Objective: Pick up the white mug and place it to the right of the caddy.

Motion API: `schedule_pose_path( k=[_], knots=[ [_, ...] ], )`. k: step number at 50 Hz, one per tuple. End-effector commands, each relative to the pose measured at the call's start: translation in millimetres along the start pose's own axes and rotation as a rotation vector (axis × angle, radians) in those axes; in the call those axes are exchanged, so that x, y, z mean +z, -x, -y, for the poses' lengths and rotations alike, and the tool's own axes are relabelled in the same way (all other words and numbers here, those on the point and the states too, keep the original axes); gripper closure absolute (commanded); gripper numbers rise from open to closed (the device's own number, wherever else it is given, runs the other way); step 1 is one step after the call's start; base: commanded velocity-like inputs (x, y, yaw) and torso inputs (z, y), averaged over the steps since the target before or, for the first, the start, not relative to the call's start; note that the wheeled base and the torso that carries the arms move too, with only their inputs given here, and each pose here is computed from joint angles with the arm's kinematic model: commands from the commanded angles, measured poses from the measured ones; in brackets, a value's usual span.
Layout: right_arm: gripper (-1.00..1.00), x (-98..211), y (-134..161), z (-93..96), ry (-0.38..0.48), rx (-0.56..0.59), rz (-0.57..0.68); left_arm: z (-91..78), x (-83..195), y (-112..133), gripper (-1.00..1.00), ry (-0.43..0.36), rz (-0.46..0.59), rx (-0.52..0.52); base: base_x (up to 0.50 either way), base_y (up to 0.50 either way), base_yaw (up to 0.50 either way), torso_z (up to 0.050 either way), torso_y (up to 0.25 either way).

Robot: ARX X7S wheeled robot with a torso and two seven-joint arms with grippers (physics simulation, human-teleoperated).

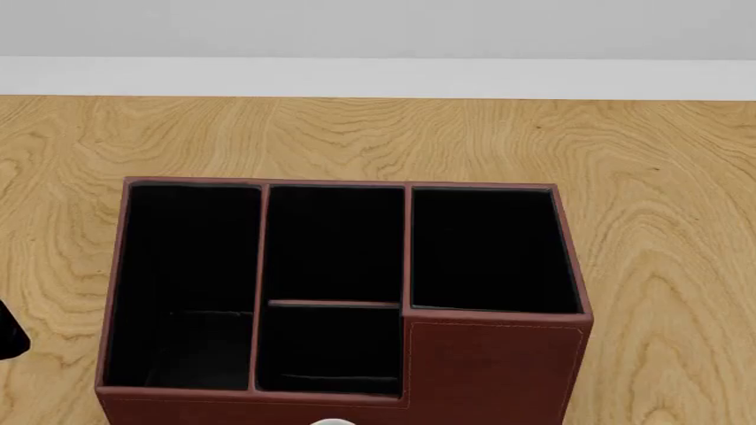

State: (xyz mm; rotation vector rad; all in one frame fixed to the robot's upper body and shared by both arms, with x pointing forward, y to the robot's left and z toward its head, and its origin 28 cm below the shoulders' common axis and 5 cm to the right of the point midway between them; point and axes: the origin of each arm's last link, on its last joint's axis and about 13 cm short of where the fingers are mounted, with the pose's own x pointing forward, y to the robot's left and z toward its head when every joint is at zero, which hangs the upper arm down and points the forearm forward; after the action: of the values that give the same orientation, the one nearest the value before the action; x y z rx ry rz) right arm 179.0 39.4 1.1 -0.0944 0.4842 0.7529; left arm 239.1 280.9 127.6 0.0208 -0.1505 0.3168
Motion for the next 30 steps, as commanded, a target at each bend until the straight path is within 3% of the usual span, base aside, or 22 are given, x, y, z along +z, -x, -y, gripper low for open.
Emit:
schedule_pose_path(
  k=[1, 30],
  knots=[
    [-1.0, 0.4, -2.5, 0.5, 0.003, 0.004, -0.006, -0.2, -0.2, -0.3, -1.0, 0.001, 0.0, 0.002, 0.0, 0.0, 0.0, 0.0, 0.0],
    [-1.0, -4.6, -9.3, 3.6, -0.004, 0.007, -0.016, -0.3, 0.4, 0.9, -1.0, -0.002, 0.001, 0.002, 0.0, 0.0, 0.0, 0.0, 0.0]
  ],
)
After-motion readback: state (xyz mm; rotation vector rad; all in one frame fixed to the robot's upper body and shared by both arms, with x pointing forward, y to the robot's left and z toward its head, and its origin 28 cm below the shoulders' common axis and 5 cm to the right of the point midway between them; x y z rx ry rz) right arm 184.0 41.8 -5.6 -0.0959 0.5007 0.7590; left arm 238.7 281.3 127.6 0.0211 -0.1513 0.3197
